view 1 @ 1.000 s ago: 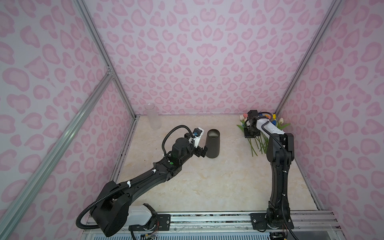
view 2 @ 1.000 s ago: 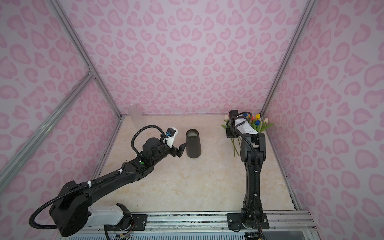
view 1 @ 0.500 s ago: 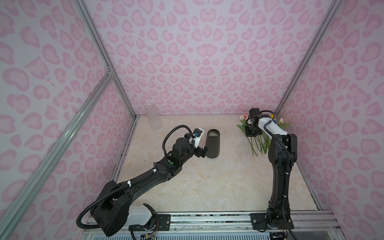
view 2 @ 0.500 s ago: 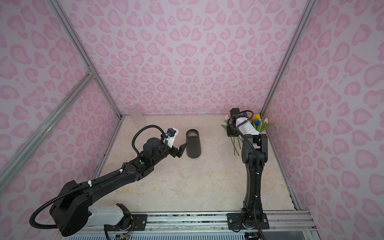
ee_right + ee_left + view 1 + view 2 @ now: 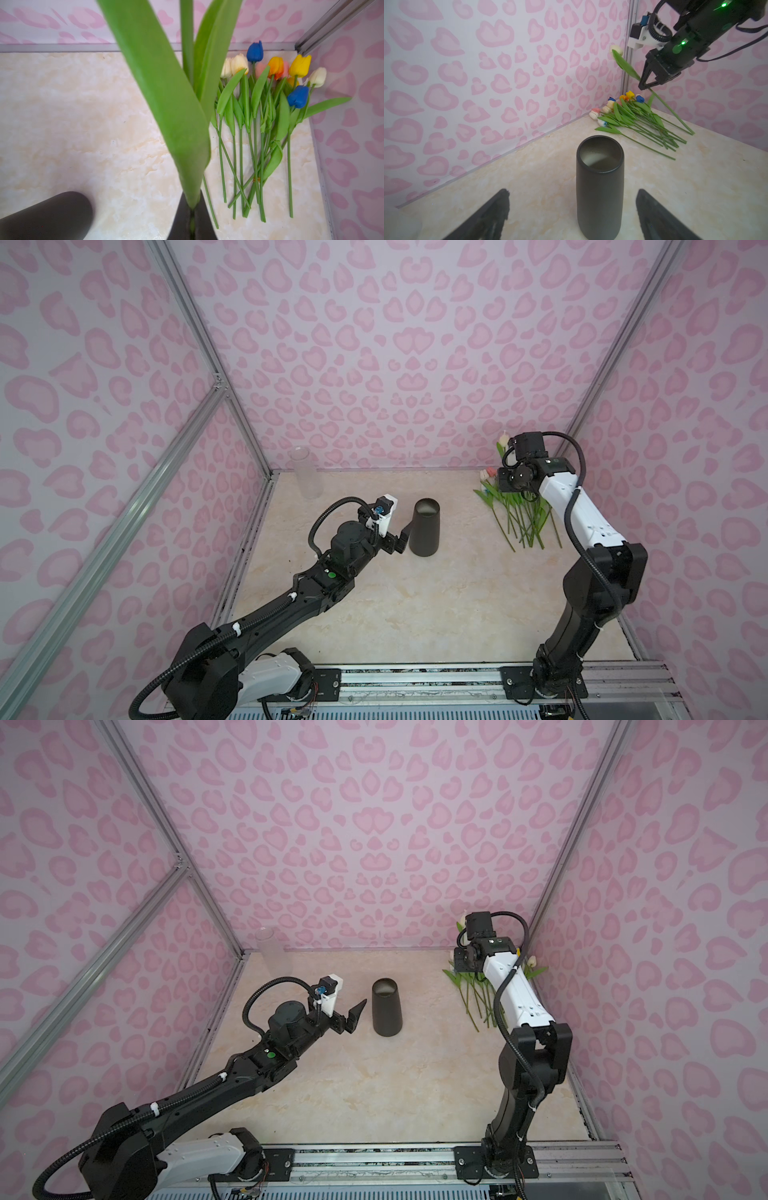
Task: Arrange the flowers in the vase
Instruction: 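Lift the white tulip with the right gripper and carry it over the vase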
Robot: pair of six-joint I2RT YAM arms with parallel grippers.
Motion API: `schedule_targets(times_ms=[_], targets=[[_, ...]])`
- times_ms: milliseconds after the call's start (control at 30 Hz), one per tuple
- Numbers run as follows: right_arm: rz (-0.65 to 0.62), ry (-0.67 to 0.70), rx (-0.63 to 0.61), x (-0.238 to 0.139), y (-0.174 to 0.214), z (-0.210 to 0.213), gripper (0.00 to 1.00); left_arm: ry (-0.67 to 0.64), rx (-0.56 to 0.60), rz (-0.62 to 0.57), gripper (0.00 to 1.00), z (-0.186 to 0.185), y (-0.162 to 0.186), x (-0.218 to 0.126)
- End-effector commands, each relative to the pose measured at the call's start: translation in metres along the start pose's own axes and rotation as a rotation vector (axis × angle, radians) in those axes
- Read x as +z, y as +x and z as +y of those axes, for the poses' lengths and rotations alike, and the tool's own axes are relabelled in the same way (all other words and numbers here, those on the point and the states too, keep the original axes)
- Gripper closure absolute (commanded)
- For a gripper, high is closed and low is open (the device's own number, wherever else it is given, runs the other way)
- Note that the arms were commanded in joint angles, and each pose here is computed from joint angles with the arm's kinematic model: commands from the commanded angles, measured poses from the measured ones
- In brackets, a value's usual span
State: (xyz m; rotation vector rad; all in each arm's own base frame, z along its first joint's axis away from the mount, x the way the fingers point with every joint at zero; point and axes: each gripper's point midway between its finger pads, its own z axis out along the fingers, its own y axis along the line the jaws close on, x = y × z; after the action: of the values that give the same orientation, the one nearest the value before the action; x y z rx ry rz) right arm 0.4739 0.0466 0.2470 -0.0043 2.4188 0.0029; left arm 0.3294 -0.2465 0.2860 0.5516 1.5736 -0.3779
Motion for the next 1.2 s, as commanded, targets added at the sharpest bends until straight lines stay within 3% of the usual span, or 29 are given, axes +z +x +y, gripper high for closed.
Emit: schedule_targets(times_ms=[0, 200, 400, 567, 700, 1167], targets=[[-0.183, -0.169, -0.043, -0.041, -0.022, 0.045, 1.00, -0.086, -0.024, -0.105, 0.04, 0.023, -0.024, -0.009], [-0.615, -0.505, -0.097, -0.133, -0.041, 0.123, 1.00, -0.187, -0.123, -0.131, 0.04, 0.061, -0.016, -0.023], [-0.831, -0.732, -0.104, -0.183, -0.046, 0.166, 1.00, -0.243, -0.168, -0.107, 0.04, 0.072, -0.006, -0.035], [-0.905, -0.850, -0.164, -0.211, -0.041, 0.201, 1.00, -0.214, -0.223, -0.100, 0.05, 0.067, -0.006, -0.047], [-0.955, -0.885, -0.155, -0.221, -0.042, 0.216, 1.00, -0.159, -0.200, -0.060, 0.06, 0.056, -0.007, -0.054], [-0.974, -0.873, -0.244, -0.202, -0.025, 0.247, 1.00, -0.151, -0.056, -0.094, 0.06, 0.053, -0.013, -0.065]])
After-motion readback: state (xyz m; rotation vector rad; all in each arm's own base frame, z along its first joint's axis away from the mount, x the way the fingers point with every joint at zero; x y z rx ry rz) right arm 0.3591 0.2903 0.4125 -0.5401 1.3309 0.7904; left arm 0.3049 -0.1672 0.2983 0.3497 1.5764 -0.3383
